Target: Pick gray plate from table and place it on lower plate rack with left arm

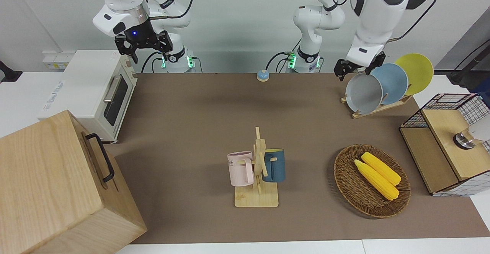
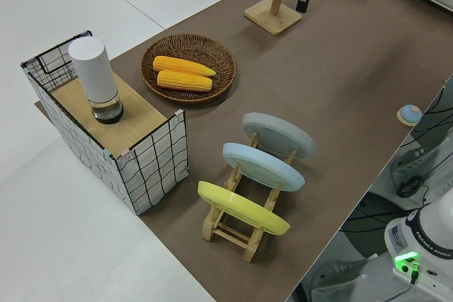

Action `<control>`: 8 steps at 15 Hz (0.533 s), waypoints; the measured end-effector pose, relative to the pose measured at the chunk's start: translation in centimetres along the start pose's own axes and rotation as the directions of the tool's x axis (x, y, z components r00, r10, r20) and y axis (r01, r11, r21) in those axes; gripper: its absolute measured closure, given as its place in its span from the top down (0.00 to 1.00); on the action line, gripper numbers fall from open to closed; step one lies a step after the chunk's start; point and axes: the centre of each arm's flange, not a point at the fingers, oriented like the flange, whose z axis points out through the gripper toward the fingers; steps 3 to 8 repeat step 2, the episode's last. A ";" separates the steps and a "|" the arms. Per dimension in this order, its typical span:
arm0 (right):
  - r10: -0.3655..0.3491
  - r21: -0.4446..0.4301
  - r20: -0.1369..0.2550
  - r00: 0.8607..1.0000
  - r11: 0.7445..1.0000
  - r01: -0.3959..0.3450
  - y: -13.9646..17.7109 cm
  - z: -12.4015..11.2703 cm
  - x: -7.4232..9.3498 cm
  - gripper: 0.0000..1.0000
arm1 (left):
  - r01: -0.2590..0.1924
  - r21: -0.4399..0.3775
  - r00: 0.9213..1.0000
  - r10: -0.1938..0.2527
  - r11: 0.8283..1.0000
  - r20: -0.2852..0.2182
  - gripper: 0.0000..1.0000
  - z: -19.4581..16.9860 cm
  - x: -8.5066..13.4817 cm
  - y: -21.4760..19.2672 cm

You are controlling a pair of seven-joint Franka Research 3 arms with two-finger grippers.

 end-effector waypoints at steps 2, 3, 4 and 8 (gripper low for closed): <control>0.000 0.000 0.000 1.000 1.000 0.000 0.0 0.0 0.0 0.99 | -0.017 -0.056 0.999 0.015 0.998 -0.044 1.00 -2.5 -0.9 0.7; 0.000 0.000 0.000 1.000 1.000 0.000 0.0 0.0 0.0 0.99 | -0.017 -0.056 0.999 0.015 0.998 -0.044 1.00 -2.5 -0.9 0.7; 0.000 0.000 0.000 1.000 1.000 0.000 0.0 0.0 0.0 0.99 | -0.017 -0.056 0.999 0.015 0.998 -0.044 1.00 -2.5 -0.9 0.7; 0.000 0.000 0.000 1.000 1.000 0.000 0.0 0.0 0.0 0.99 | -0.017 -0.056 0.999 0.015 0.998 -0.044 1.00 -2.5 -0.9 0.7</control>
